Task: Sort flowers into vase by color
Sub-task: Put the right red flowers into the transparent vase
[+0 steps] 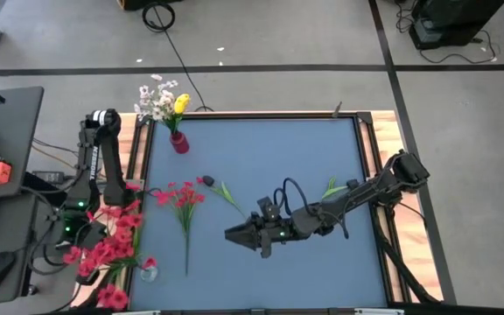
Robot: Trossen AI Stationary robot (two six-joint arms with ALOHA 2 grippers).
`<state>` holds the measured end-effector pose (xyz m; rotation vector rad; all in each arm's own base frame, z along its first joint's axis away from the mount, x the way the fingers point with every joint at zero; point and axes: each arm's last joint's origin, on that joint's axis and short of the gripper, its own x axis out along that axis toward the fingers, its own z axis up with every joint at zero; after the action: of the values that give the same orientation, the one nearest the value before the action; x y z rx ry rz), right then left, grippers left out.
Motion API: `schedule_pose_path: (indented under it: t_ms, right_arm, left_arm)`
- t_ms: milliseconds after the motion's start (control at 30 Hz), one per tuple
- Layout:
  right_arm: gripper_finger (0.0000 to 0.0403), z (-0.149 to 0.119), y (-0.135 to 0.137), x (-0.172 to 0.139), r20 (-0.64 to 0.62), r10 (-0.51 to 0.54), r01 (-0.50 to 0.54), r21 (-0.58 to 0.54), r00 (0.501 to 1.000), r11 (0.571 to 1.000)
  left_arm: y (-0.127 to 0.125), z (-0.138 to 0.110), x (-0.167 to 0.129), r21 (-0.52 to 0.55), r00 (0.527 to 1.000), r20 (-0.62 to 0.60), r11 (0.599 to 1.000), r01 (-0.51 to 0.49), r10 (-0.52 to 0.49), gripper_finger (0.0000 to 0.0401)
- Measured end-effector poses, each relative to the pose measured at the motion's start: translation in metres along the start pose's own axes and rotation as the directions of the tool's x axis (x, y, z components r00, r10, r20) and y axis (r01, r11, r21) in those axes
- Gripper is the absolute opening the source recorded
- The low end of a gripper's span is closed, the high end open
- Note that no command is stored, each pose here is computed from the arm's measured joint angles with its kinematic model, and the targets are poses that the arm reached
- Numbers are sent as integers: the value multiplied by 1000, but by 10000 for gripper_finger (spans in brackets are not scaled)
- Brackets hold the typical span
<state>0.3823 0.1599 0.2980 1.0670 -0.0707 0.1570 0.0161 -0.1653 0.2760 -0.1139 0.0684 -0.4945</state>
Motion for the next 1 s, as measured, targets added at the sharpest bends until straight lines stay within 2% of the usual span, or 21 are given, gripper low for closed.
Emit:
schedule_pose_path:
  t_ms: [333, 533, 1000]
  right_arm:
    - [153, -6, 2, -2, -16, -3, 3, 8, 1000, 1000]
    - [153, -7, 3, -3, -19, 0, 1, 30, 1000, 1000]
    - [153, -15, 4, -5, -46, -23, 25, 51, 999, 998]
  left_arm:
    - [0, -14, 2, -7, 998, -51, 999, -49, 49, 9]
    - [-1, -16, 3, -75, 997, -55, 996, -56, 52, 46]
    - [-4, -14, 3, -102, 997, -70, 995, 14, -22, 137]
